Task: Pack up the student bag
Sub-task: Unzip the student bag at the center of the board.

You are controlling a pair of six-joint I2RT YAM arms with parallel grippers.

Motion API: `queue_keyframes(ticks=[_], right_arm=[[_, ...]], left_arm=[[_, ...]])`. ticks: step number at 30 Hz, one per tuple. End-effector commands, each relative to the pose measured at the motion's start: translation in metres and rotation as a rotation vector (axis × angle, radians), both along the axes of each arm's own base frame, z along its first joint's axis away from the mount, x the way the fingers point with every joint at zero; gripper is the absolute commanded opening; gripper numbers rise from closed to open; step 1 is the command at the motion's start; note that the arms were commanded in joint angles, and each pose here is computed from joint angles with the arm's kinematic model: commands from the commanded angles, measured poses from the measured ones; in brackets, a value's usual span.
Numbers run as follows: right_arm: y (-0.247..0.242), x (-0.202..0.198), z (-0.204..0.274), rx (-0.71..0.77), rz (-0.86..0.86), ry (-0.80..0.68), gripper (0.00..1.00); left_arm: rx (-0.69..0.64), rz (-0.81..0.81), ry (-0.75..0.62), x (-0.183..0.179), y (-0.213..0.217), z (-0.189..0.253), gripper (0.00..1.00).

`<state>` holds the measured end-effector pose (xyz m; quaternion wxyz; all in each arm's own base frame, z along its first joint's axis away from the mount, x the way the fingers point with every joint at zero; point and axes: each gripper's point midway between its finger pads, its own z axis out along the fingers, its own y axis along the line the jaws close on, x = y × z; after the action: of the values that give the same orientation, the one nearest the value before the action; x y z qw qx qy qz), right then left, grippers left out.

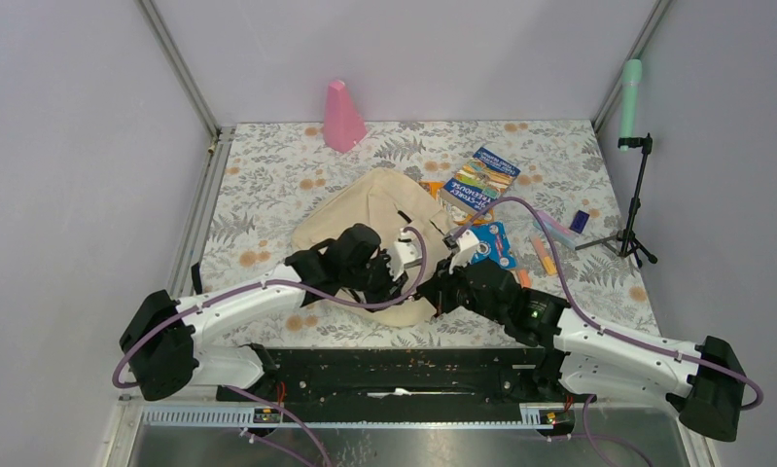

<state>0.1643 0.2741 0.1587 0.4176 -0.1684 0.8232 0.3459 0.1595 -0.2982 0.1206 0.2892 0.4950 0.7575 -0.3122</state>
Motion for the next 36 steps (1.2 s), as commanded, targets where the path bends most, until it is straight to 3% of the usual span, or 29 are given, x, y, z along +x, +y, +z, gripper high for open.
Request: queue_keyframes(ticks=[1, 6, 21, 32, 36], right_arm=[[-0.008, 0.016, 0.016, 0.037, -0.093, -0.049, 0.00], [-0.028, 0.026, 0.012, -0.042, -0.186, -0.067, 0.00], [-0.062, 0.052, 0.054, -0.064, -0.384, -0.199, 0.00], [-0.072, 0.062, 0.045, -0.131, -0.458, -0.207, 0.00], [-0.075, 0.065, 0.038, -0.149, -0.479, -0.199, 0.00]], left_arm=[[-0.018, -0.005, -0.036, 0.009, -0.010, 0.018, 0.16], [-0.007, -0.010, -0.045, 0.009, -0.009, 0.021, 0.00], [0.053, 0.049, -0.168, 0.024, 0.011, 0.031, 0.00], [0.075, 0.099, -0.244, 0.033, 0.024, 0.040, 0.00], [0.128, 0.183, -0.316, 0.049, 0.039, 0.044, 0.00]])
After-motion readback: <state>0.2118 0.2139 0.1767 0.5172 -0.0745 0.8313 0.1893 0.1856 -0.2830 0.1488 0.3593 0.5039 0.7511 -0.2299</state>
